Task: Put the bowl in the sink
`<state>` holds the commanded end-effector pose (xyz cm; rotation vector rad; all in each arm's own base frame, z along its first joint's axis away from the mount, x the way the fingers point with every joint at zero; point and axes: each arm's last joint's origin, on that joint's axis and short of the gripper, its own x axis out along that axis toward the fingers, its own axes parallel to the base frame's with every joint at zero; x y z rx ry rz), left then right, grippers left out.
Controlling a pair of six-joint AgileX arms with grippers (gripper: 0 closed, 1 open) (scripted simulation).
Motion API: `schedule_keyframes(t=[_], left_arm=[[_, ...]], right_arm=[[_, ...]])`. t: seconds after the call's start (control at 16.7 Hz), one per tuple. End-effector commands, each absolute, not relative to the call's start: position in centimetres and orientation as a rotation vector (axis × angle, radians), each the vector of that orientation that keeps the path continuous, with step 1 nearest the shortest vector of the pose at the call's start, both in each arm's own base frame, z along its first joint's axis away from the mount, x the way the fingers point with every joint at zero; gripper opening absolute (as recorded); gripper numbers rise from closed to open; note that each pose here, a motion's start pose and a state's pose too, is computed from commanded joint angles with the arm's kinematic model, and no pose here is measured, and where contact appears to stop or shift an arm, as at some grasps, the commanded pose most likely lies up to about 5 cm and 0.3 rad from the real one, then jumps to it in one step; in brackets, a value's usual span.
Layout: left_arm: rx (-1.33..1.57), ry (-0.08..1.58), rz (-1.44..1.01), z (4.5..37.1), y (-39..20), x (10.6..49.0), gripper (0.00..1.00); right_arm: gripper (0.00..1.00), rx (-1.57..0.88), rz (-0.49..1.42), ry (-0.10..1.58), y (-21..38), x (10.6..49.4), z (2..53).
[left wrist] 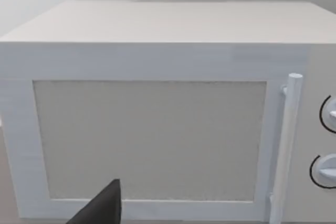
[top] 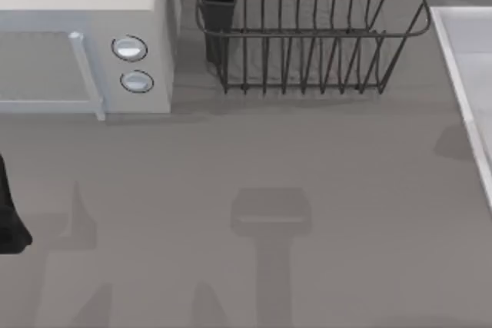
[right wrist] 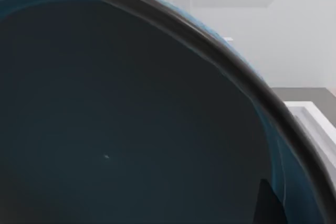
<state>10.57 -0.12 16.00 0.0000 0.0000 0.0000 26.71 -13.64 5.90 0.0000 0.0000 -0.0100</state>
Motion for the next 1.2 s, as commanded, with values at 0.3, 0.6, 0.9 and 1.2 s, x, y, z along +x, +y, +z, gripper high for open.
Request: schedule_keyframes(t=[0.3, 0.6, 0.9, 1.2], left_arm=[[0.000, 0.000, 0.000, 16.00, -0.12, 10.57, 1.00], [0.000, 0.000, 0.000, 16.00, -0.12, 10.57, 1.00], [0.000, 0.000, 0.000, 16.00, -0.12, 10.57, 1.00], [0.000, 0.000, 0.000, 16.00, -0.12, 10.57, 1.00]], right_arm=[[0.30, 0.000, -0.010, 0.000, -13.64, 26.71, 5.90], [0.68, 0.000, -0.010, 0.000, -13.64, 26.71, 5.90], [1.00, 0.000, -0.010, 0.000, -13.64, 26.71, 5.90], [1.00, 0.000, -0.010, 0.000, -13.64, 26.71, 5.90]])
